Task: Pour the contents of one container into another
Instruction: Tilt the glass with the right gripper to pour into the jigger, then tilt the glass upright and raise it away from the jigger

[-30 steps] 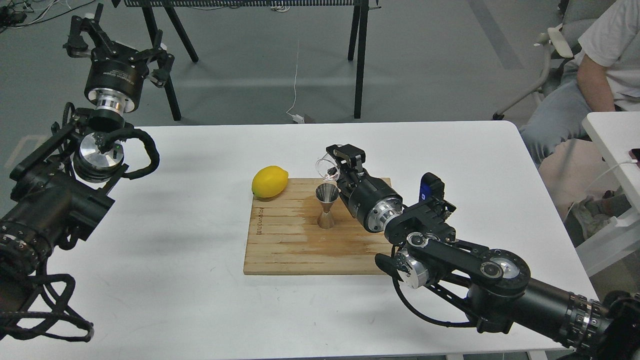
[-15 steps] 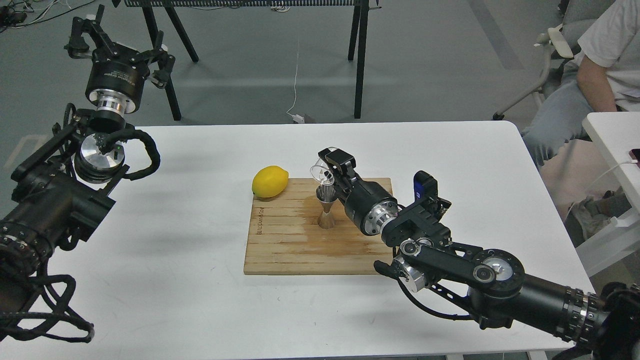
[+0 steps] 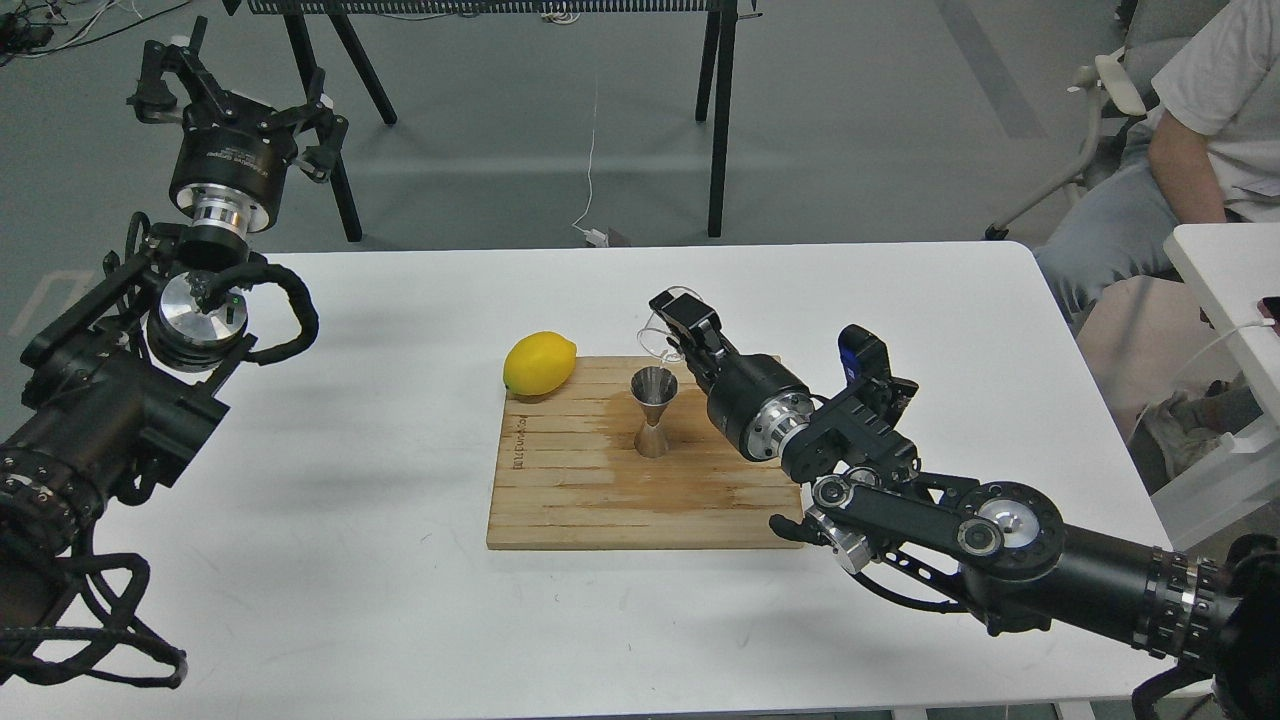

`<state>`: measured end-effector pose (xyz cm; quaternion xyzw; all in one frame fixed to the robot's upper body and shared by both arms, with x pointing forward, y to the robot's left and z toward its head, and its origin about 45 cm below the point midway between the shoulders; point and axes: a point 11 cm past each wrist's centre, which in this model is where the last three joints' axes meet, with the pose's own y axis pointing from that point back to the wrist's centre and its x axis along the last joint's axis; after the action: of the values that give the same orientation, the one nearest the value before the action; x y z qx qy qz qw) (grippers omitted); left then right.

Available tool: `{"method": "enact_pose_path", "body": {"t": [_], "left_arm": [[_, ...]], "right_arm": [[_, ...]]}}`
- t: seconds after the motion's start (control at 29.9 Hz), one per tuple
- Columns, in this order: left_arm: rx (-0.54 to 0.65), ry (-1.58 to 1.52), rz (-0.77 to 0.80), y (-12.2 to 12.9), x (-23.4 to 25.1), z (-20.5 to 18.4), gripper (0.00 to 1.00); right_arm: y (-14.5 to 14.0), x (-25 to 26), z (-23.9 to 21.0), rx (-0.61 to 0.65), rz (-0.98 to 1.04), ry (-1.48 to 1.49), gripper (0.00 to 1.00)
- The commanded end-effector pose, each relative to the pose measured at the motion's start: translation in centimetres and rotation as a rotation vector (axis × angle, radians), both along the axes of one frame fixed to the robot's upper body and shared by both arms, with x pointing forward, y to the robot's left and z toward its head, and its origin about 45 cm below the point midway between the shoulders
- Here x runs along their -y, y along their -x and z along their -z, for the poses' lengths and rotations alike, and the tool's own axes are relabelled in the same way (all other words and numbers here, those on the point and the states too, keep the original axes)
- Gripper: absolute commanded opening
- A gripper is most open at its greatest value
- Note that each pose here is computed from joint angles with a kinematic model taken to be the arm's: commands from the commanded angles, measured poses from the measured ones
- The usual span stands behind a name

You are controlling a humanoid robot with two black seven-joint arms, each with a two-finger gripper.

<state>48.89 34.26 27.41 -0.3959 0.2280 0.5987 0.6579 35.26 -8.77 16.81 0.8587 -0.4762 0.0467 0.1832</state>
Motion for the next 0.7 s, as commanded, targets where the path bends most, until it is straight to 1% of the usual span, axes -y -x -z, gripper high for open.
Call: {"method": "enact_pose_path", "body": {"t": [0.0, 0.33, 0.47, 0.67], "left_arm": [[0.0, 0.0, -0.001, 0.0, 0.0, 0.0, 1.0], [-0.001, -0.001, -0.002, 0.0, -0.1, 0.0, 1.0], [0.0, -0.001, -0.003, 0.0, -0.1, 0.0, 1.0], [0.001, -0.001, -0.005, 0.0, -0.2, 0.0, 1.0]], "right_arm": [[0.0, 0.2, -0.1, 0.032, -0.02, 0.029, 0.37], [0.7, -0.2, 0.4, 0.072, -0.077, 0.089, 0.37], [0.8, -0.3, 0.5, 0.11, -0.113, 0.132, 0.37], [0.2, 0.8, 0.2, 0.157, -0.123, 0.186, 0.37]]}}
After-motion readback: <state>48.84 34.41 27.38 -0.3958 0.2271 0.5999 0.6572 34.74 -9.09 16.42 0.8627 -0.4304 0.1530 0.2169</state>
